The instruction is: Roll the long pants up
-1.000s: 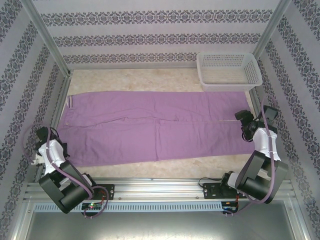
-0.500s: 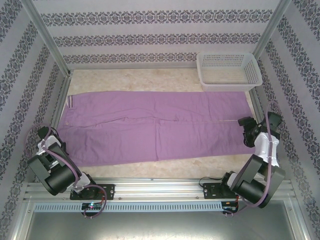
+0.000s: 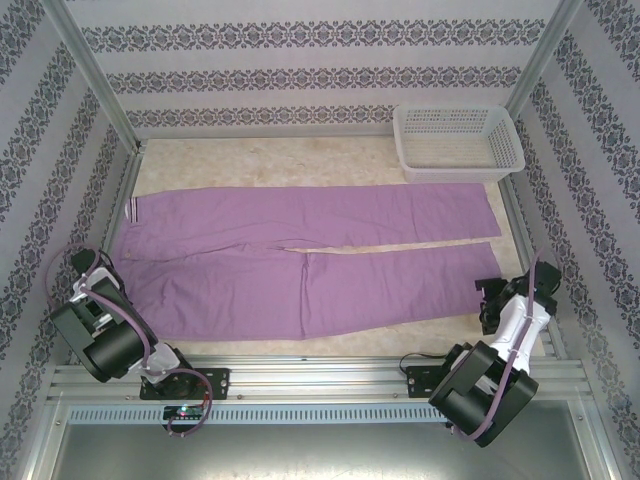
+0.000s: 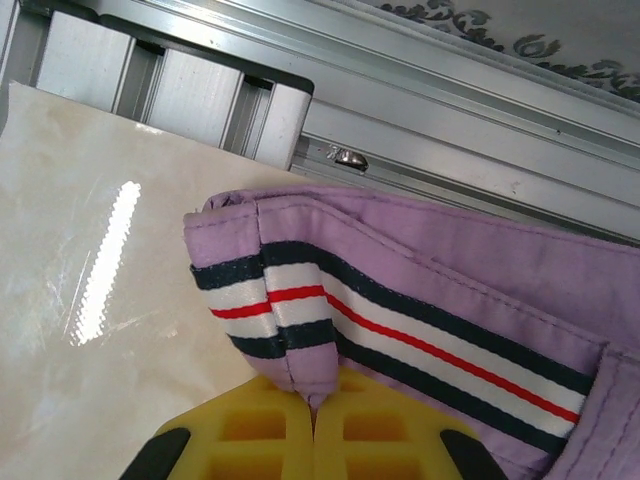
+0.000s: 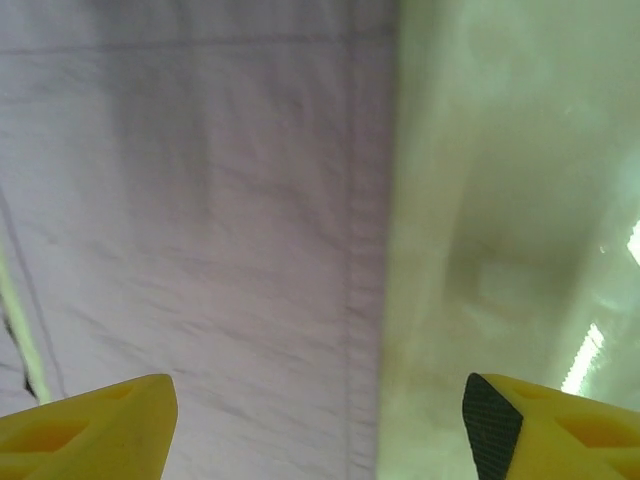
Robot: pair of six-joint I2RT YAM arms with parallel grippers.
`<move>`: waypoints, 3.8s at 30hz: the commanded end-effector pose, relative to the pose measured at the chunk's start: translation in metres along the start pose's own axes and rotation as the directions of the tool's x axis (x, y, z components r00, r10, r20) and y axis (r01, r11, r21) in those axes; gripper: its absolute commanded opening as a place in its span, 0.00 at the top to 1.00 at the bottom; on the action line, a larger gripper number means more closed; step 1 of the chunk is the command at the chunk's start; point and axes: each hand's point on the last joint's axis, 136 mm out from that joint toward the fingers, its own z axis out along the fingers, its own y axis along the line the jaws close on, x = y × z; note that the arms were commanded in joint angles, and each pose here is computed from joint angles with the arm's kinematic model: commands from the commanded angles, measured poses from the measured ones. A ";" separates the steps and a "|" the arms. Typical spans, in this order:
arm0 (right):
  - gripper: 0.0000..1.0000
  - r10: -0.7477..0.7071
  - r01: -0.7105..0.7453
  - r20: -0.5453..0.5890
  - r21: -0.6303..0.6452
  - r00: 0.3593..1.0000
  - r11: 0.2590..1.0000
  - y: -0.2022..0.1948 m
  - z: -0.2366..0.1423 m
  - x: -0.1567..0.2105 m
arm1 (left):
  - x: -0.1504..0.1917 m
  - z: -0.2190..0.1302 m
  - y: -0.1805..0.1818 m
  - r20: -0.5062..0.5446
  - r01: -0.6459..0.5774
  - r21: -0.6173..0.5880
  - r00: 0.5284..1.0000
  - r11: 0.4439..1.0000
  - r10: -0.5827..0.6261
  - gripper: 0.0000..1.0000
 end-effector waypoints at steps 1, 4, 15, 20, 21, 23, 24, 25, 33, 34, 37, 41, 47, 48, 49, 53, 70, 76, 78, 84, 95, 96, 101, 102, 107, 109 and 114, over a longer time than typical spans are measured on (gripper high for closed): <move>0.25 0.045 -0.045 -0.009 0.038 0.999 0.998 -0.011 0.003 0.004 | 0.022 0.021 -0.028 -0.117 0.043 0.120 0.993 0.992 -0.029 1.00; 0.28 0.029 -0.029 0.008 0.082 1.000 0.996 -0.019 0.009 -0.002 | 0.022 0.018 -0.031 -0.124 0.044 0.126 0.992 0.991 -0.028 1.00; 0.36 -0.009 0.001 0.057 0.135 0.998 0.991 0.000 0.034 -0.051 | 0.019 0.009 -0.031 -0.120 0.045 0.140 0.992 0.989 -0.028 1.00; 0.37 -0.039 0.028 0.053 0.193 0.998 0.981 0.010 0.047 -0.078 | 0.016 0.003 -0.033 -0.113 0.048 0.150 0.993 0.987 -0.031 1.00; 0.37 -0.044 0.032 0.055 0.203 0.998 0.979 0.011 0.049 -0.082 | 0.015 0.003 -0.034 -0.113 0.050 0.149 0.993 0.987 -0.033 1.00; 0.52 -0.062 0.046 0.069 0.210 0.996 0.977 0.015 0.054 -0.092 | 0.014 0.000 -0.036 -0.112 0.052 0.156 0.993 0.986 -0.035 1.00; 0.61 -0.069 0.050 0.080 0.221 0.994 0.974 0.015 0.056 -0.096 | 0.014 -0.001 -0.036 -0.111 0.054 0.157 0.993 0.986 -0.037 1.00; 0.74 -0.078 0.056 0.087 0.227 0.993 0.972 0.015 0.059 -0.100 | 0.013 -0.002 -0.037 -0.108 0.055 0.160 0.993 0.986 -0.038 1.00; 1.00 -0.130 0.110 0.059 0.263 0.990 0.958 0.019 0.073 -0.108 | 0.013 -0.004 -0.042 -0.106 0.056 0.173 0.994 0.983 -0.038 1.00; 1.00 -0.159 0.136 0.068 0.263 0.985 0.955 0.024 0.069 -0.107 | 0.014 -0.005 -0.044 -0.108 0.053 0.178 0.994 0.983 -0.034 1.00; 1.00 -0.240 0.200 0.117 0.277 0.964 0.940 0.041 0.045 -0.107 | 0.013 -0.013 -0.051 -0.101 0.023 0.199 0.995 0.980 -0.003 1.00; 1.00 -0.304 0.250 0.206 0.251 0.930 0.935 0.073 0.002 -0.113 | 0.008 -0.032 -0.064 -0.087 -0.031 0.227 0.995 0.973 0.052 1.00; 1.00 -0.341 0.295 0.271 0.194 0.900 0.935 0.121 -0.041 -0.124 | -0.003 -0.068 -0.080 -0.094 -0.035 0.273 0.994 0.961 0.062 1.00; 1.00 -0.345 0.303 0.274 0.184 0.898 0.935 0.128 -0.044 -0.125 | -0.006 -0.075 -0.083 -0.089 -0.037 0.280 0.994 0.959 0.064 1.00; 1.00 -0.351 0.313 0.278 0.173 0.894 0.934 0.136 -0.045 -0.125 | -0.010 -0.082 -0.088 -0.082 -0.041 0.291 0.994 0.956 0.067 1.00; 1.00 -0.371 0.345 0.263 0.141 0.890 0.928 0.166 -0.047 -0.126 | -0.025 -0.108 -0.106 -0.057 -0.040 0.334 0.996 0.942 0.063 1.00; 1.00 -0.490 0.463 0.257 0.163 0.833 0.871 0.274 -0.033 -0.162 | -0.024 -0.147 -0.259 -0.036 -0.108 0.533 0.988 0.839 0.150 1.00; 1.00 -0.525 0.487 0.240 0.202 0.816 0.850 0.291 -0.015 -0.166 | 0.000 -0.148 -0.306 -0.031 -0.157 0.549 0.978 0.821 0.208 1.00; 1.00 -0.537 0.494 0.233 0.219 0.811 0.841 0.295 -0.007 -0.168 | 0.007 -0.148 -0.319 -0.027 -0.174 0.548 0.974 0.818 0.225 1.00; 1.00 -0.563 0.510 0.215 0.258 0.798 0.821 0.305 0.015 -0.174 | 0.018 -0.138 -0.340 -0.013 -0.202 0.517 0.970 0.832 0.244 0.99; 0.06 -0.651 0.603 0.276 0.245 0.707 0.759 0.340 -0.006 -0.164 | 0.027 -0.139 -0.345 0.002 -0.252 0.543 0.954 0.801 0.299 0.00; 0.12 -0.659 0.624 0.281 0.214 0.697 0.752 0.345 -0.010 -0.156 | 0.028 -0.144 -0.344 0.010 -0.257 0.555 0.953 0.791 0.302 0.00; 1.00 -0.686 0.698 0.260 0.058 0.680 0.714 0.353 -0.018 -0.109 | 0.047 -0.164 -0.333 0.003 -0.294 0.589 0.932 0.753 0.362 1.00; 1.00 -0.687 0.702 0.233 0.023 0.688 0.712 0.350 -0.010 -0.099 | 0.059 -0.164 -0.329 -0.009 -0.298 0.599 0.925 0.743 0.379 1.00; 1.00 -0.726 0.727 0.083 0.023 0.683 0.687 0.318 0.044 -0.061 | 0.109 -0.140 -0.307 -0.034 -0.322 0.590 0.907 0.740 0.421 1.00; 1.00 -0.720 0.720 0.022 0.014 0.693 0.693 0.306 0.067 -0.051 | 0.128 -0.118 -0.299 -0.057 -0.336 0.558 0.897 0.759 0.439 1.00; 1.00 -0.717 0.722 -0.092 0.028 0.691 0.691 0.282 0.106 -0.042 | 0.156 -0.065 -0.276 -0.125 -0.363 0.450 0.879 0.816 0.460 1.00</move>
